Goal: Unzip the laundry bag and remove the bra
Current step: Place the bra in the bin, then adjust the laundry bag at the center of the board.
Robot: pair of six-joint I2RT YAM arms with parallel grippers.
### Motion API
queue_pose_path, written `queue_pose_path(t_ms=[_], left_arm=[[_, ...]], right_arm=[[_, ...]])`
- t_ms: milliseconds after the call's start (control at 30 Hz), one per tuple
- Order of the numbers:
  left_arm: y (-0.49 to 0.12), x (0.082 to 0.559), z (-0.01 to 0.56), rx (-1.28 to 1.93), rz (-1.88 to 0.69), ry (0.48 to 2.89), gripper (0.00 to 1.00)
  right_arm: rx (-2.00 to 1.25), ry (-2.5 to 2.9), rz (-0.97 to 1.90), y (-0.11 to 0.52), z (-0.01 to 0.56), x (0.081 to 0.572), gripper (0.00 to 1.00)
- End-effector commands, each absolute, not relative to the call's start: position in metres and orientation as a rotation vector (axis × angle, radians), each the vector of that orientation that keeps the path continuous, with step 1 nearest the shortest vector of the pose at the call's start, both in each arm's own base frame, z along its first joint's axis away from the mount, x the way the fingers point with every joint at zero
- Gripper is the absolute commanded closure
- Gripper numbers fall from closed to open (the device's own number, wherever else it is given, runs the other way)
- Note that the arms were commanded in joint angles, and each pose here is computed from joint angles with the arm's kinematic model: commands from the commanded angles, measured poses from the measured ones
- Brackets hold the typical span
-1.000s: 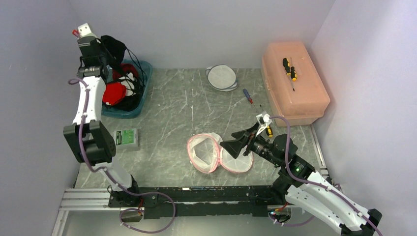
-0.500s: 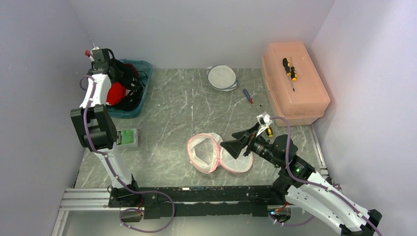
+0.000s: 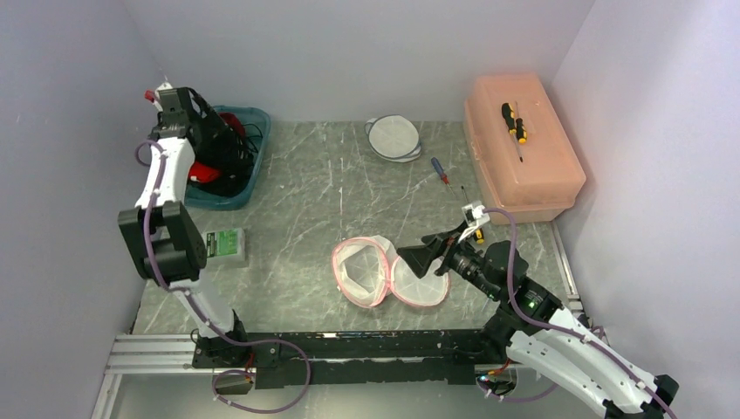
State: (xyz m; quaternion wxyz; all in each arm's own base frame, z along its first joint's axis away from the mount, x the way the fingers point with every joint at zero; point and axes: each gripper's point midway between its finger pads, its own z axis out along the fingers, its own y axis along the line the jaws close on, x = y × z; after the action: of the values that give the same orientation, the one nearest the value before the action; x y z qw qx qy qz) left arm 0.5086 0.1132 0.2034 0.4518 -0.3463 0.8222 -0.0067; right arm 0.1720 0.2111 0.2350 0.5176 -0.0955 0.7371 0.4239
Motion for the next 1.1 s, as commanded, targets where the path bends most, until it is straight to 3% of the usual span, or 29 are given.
queue_pose_path(t_ms=[0,167,300,400,733,1067], left_arm=[[0.043,0.479,0.337,-0.579,-0.149,1.814,0.06],[-0.106,0.416,0.375,-0.136,-0.288,1.764,0.06],[-0.217,0.349,0.349,0.211,-0.471,1.774,0.06],[-0.268,0.302,0.305,0.405,-0.469,1.838,0.06],[-0.276,0.234,0.223,0.363,-0.697,1.993,0.09],[-0.308,0.188,0.199,0.624,-0.881,2.004,0.06]], right_arm=[[-0.028,1.795,0.852,0.181,0.24,0.194,0.0],[0.142,1.942,0.649,0.16,0.204,0.211,0.0],[0.265,2.0,0.582,0.146,0.182,0.217,0.01],[0.368,2.045,0.512,0.127,0.159,0.222,0.02],[0.666,2.193,0.406,0.088,0.071,0.209,0.09],[0.862,2.181,0.337,0.075,0.052,0.205,0.08]])
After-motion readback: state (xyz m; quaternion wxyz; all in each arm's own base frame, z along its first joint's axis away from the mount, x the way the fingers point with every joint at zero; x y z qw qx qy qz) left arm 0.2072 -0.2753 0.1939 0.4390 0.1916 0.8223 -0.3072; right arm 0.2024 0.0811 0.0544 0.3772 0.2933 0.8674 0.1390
